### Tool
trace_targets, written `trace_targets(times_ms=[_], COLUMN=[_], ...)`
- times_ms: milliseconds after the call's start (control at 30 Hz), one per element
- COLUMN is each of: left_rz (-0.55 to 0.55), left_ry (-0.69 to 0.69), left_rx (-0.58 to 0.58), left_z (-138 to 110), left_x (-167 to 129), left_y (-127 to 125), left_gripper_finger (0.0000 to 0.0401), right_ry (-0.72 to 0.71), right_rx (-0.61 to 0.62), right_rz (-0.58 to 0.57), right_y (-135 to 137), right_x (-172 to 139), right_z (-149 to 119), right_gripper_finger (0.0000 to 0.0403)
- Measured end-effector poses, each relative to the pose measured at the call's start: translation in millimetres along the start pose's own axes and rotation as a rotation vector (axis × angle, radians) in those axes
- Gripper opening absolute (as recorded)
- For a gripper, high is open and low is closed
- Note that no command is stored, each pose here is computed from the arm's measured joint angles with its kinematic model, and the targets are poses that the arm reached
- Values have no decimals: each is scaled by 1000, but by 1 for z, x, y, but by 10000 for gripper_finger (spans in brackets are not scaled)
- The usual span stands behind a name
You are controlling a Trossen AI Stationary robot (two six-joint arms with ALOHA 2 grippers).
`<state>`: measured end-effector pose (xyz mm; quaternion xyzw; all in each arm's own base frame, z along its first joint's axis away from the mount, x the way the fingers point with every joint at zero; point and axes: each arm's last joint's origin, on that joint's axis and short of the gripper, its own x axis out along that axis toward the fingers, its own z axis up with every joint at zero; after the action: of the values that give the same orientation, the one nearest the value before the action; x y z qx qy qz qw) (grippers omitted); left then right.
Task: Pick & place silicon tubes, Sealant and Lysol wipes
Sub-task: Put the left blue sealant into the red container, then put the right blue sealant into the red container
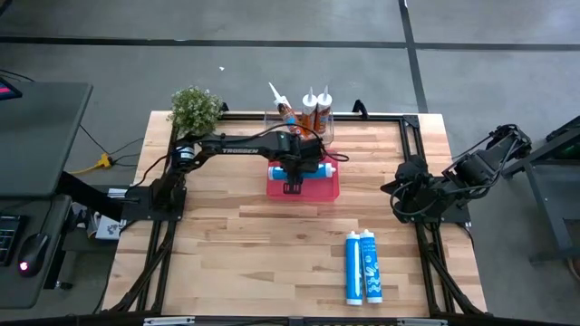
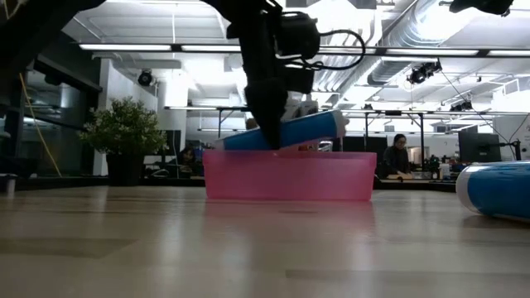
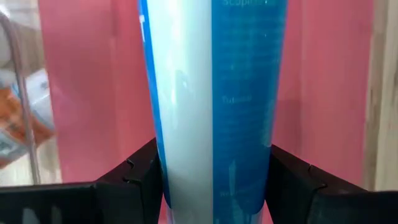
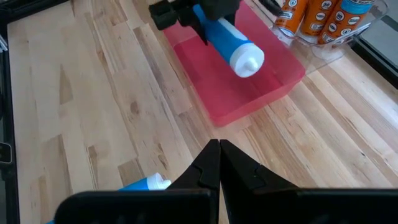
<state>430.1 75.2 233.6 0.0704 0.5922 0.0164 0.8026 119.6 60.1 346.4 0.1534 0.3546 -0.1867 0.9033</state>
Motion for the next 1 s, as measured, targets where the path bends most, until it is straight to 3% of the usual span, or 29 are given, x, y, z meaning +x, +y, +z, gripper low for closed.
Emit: trace_targets(times_ms=[133,467,700,1000], left_rz=[-28,23,77,89], left_ry=[31,1,10,11], left_rx=[-7,-19,-18,-41], left_z=[-2,1,1,2], left_x=[3,2,1,1], left_y=[-4,-2,-1,-1], left_gripper_finger=[196,197,335,360], right_ry=[2,6,6,36], right_rx=[2,4,7,5], right_rz=[1,4,5,21], right_y=[0,0,0,0], right_x=[0,0,0,0], right_z=[0,0,0,-1], right_gripper_finger=[0,0,0,0])
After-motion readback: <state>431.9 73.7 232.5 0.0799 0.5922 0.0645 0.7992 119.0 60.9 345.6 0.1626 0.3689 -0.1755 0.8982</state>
